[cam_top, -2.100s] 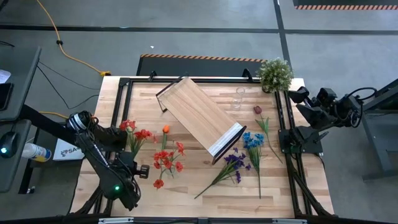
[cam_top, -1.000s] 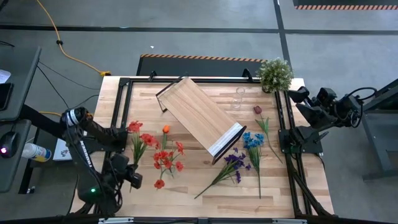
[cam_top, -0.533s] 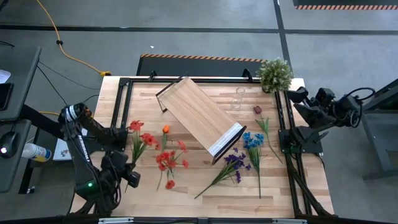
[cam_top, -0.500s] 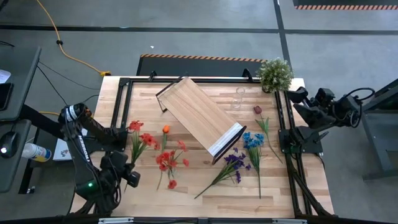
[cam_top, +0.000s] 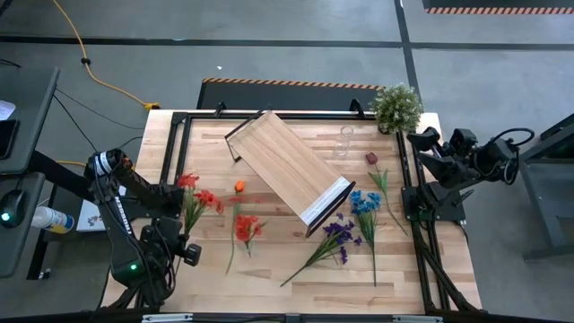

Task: Pick and place flowers into a vace then onto a shelf
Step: Put the orange flowers into the bottom transparent vase

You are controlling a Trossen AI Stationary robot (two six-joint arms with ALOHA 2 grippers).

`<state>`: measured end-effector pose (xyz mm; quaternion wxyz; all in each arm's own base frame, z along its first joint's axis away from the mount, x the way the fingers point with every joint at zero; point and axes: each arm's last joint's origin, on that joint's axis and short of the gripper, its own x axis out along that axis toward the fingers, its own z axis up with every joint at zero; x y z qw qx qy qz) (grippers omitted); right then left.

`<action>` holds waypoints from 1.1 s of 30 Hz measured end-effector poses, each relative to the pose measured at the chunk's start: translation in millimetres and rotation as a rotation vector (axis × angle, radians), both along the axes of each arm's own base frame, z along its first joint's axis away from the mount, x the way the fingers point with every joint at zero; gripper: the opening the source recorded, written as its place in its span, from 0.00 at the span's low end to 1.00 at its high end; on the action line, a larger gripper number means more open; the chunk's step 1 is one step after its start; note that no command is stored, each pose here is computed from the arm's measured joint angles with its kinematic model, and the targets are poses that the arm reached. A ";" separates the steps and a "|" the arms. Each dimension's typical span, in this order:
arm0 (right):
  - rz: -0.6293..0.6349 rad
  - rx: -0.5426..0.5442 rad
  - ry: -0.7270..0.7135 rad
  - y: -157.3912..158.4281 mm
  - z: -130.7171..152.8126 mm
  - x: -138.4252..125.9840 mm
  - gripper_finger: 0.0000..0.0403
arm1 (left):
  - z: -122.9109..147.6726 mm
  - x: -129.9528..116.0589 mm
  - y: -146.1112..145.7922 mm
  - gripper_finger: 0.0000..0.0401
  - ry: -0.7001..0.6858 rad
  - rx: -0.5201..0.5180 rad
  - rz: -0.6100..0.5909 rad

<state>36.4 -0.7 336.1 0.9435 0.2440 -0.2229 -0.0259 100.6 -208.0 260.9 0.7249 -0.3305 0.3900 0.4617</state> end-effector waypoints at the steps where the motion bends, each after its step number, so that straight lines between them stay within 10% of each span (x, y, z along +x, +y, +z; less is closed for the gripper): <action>1: 0.000 0.000 0.000 0.0 0.0 0.0 0.95 | 0.0 0.0 0.0 0.09 0.000 0.000 0.000; 33: -0.011 0.011 -0.002 -0.5 0.3 -0.2 0.95 | 21.8 7.7 -1.4 0.09 -0.264 0.025 -0.068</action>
